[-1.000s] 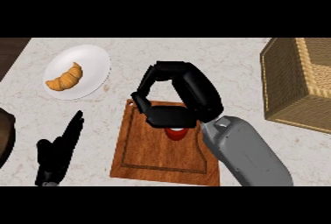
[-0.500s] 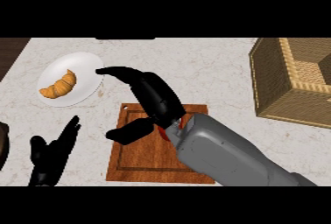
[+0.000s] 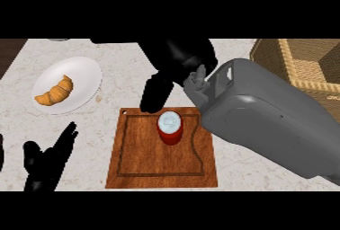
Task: Pick the can from the cutting board and place it in the basket
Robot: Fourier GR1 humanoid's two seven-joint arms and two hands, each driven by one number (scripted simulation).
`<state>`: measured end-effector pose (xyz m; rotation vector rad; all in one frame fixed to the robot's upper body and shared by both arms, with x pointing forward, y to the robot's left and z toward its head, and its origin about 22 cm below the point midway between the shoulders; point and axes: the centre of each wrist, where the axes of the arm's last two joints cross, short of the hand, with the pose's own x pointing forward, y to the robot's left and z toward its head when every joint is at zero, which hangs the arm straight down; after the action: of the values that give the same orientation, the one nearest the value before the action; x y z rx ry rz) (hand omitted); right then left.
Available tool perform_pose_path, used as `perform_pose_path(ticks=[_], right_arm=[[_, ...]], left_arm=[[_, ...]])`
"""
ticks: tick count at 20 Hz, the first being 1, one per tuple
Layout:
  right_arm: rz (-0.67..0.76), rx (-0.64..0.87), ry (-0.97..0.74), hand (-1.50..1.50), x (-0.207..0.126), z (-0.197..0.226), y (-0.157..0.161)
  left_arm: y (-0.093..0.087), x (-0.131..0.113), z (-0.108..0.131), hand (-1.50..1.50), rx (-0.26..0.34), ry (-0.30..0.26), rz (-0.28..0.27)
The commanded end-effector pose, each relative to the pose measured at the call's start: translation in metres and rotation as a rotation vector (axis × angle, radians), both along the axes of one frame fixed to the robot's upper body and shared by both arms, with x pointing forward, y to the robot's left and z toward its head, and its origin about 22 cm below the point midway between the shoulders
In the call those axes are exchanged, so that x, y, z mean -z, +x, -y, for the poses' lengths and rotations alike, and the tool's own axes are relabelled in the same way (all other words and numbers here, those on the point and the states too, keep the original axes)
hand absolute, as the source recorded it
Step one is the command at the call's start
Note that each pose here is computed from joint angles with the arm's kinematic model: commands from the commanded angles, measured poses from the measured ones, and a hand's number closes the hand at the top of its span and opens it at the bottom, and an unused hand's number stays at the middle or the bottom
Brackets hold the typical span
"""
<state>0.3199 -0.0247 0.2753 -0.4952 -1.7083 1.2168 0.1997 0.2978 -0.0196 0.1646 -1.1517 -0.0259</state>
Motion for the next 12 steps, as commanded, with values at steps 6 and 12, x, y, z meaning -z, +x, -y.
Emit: perform_pose_path(ticks=[6,12], right_arm=[[-0.207,-0.013,-0.388,-1.5,-0.076,0.018,-0.013],[-0.268,-0.017,-0.474,-1.5,-0.094,0.037,-0.009]], left_arm=[[-0.022,0.026,-0.012,0.0,-0.032,-0.016,-0.158],[-0.023,0.028,-0.006,0.0,-0.023,-0.014,-0.144]])
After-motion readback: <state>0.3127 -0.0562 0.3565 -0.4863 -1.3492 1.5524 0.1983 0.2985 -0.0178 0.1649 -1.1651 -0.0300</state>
